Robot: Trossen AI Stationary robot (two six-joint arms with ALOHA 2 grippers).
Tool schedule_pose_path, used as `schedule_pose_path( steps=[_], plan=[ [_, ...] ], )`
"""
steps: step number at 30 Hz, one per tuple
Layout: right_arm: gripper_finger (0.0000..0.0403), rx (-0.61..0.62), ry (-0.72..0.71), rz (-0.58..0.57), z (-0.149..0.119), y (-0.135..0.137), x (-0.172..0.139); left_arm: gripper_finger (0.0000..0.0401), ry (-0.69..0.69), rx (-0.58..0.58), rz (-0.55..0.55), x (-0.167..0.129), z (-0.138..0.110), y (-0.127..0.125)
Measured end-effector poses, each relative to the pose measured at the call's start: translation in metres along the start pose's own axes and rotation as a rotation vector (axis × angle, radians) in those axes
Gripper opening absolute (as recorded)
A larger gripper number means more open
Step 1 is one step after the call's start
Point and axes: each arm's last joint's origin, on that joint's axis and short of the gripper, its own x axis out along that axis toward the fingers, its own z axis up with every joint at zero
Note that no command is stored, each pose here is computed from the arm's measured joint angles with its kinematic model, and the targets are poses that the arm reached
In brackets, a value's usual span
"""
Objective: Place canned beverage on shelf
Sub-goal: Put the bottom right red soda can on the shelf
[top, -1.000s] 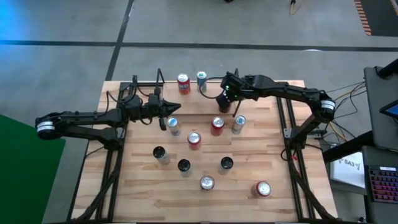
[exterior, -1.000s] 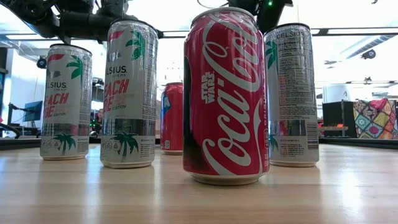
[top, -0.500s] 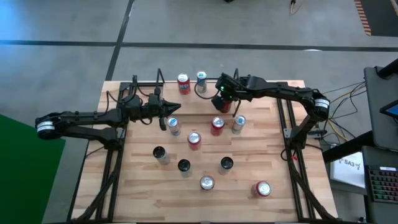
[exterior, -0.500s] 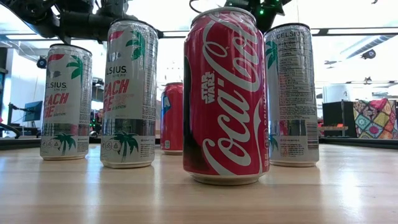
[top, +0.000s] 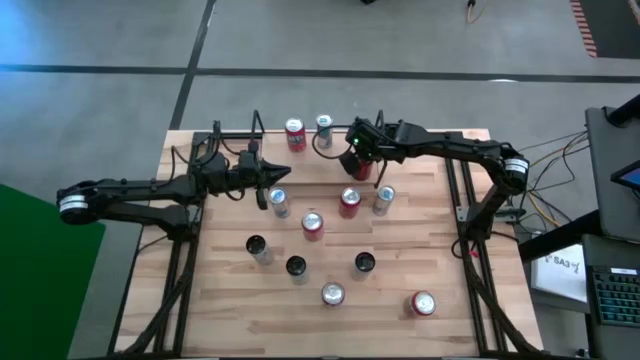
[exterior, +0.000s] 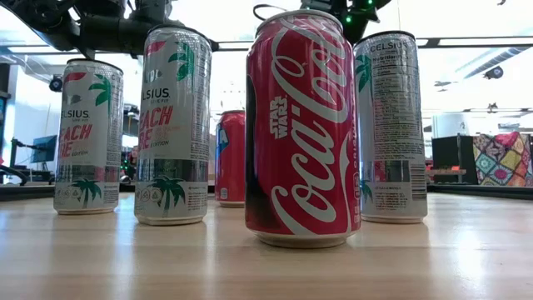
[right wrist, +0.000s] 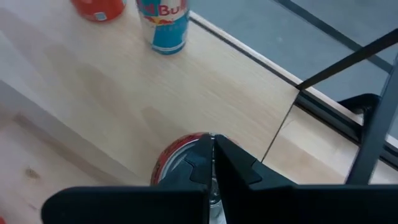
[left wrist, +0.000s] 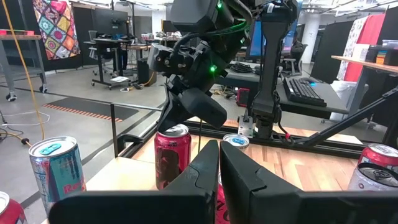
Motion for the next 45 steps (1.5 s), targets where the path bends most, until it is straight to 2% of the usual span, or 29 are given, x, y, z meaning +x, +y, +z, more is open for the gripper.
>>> schedule_pose_path(
  steps=[11,20,29,45],
  plan=[
    [0.0009,0.008,-0.007,-0.001,0.0,-0.001,-0.002,0.0,0.001,0.0,0.0,0.0,0.0,0.0],
    [0.0009,-0.027,0.026,-0.01,0.005,-0.005,-0.018,0.0,0.002,0.0,0.0,0.0,0.0,0.0],
    [0.0009,-0.04,0.117,-0.054,-0.005,-0.007,-0.022,0.0,0.003,0.0,0.0,0.0,0.0,0.0],
    [0.0009,-0.045,0.113,-0.048,-0.01,0.0,-0.024,0.0,0.005,0.0,0.0,0.0,0.0,0.0]
  ],
)
